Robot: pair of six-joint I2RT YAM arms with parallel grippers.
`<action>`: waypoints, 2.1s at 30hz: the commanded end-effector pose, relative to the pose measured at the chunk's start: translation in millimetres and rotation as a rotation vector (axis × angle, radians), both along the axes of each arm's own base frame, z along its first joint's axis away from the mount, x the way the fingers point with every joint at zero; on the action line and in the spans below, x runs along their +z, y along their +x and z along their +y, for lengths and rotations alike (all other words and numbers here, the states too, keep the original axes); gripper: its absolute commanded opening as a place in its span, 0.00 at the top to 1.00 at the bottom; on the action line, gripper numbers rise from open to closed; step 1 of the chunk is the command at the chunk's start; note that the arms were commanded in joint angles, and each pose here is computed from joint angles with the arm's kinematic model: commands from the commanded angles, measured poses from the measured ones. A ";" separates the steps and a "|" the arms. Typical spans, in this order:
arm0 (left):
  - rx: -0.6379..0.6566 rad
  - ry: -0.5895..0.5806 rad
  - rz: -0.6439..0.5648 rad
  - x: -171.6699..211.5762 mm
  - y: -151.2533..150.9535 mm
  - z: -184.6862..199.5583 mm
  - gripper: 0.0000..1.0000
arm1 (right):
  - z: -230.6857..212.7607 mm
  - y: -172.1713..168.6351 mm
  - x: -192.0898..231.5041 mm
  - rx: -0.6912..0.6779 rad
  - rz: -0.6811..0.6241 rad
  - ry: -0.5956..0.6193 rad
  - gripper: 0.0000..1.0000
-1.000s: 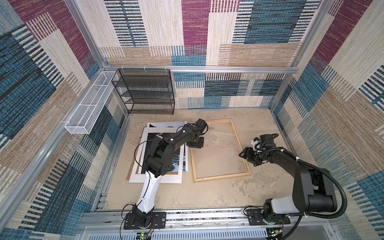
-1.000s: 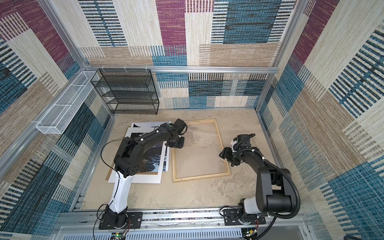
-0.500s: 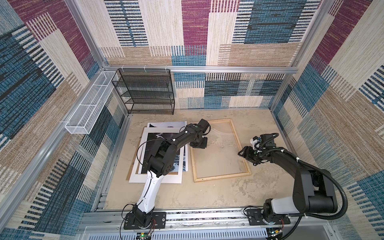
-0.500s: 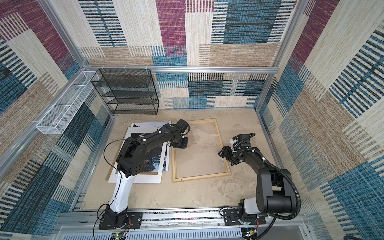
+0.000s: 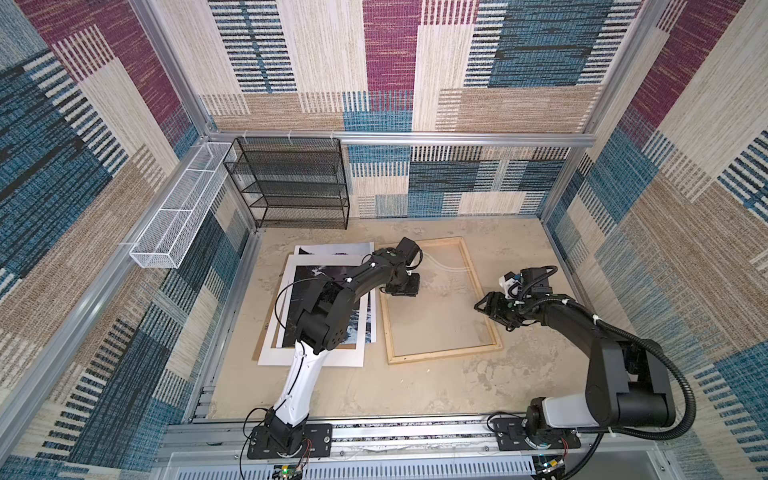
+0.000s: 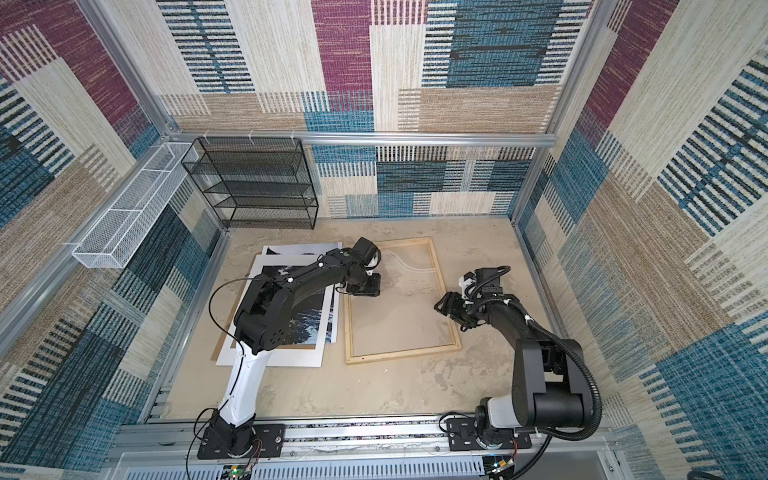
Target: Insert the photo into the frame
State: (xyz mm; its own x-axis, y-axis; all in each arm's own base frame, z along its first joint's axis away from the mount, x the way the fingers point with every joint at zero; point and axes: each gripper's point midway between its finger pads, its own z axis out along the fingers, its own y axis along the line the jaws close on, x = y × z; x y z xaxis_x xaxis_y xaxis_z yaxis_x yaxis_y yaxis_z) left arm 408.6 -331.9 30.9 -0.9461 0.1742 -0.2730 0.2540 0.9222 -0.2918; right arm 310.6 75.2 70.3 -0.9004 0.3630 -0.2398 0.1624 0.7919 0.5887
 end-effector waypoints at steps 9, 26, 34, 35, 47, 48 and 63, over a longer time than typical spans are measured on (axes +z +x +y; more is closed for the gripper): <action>-0.016 -0.015 0.079 -15.5 -16.0 -5.9 0.62 | -5.5 -7.8 -12.8 -0.011 0.043 -0.036 0.33; -0.016 -0.014 0.077 -16.3 -17.6 -6.1 0.62 | 30.3 -7.9 2.5 0.098 -0.017 0.187 0.33; 0.000 0.015 0.035 -6.3 -12.9 1.2 0.62 | 11.9 -2.2 -4.3 0.045 0.001 0.063 0.33; 0.004 0.022 0.022 -2.6 -11.8 3.3 0.61 | 7.3 -1.1 -6.7 0.030 0.006 0.036 0.33; 0.080 0.244 -0.139 40.3 5.1 52.5 0.55 | -7.7 11.1 -16.4 -0.007 0.021 -0.113 0.33; 0.099 0.276 -0.142 39.9 5.7 59.5 0.55 | -7.2 12.2 -16.2 -0.005 0.020 -0.114 0.33; 0.205 0.418 -0.138 37.2 10.0 101.7 0.59 | -21.9 113.4 43.7 -0.062 -0.194 -0.203 0.35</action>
State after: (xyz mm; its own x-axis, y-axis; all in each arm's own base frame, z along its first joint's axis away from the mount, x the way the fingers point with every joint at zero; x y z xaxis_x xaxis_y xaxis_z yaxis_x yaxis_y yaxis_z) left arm 419.1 -243.6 64.2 -0.9300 0.1339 -0.3422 0.1101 0.9900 0.0882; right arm 394.9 60.0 98.1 -0.8486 0.3490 -0.3975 0.1368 0.8707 0.4723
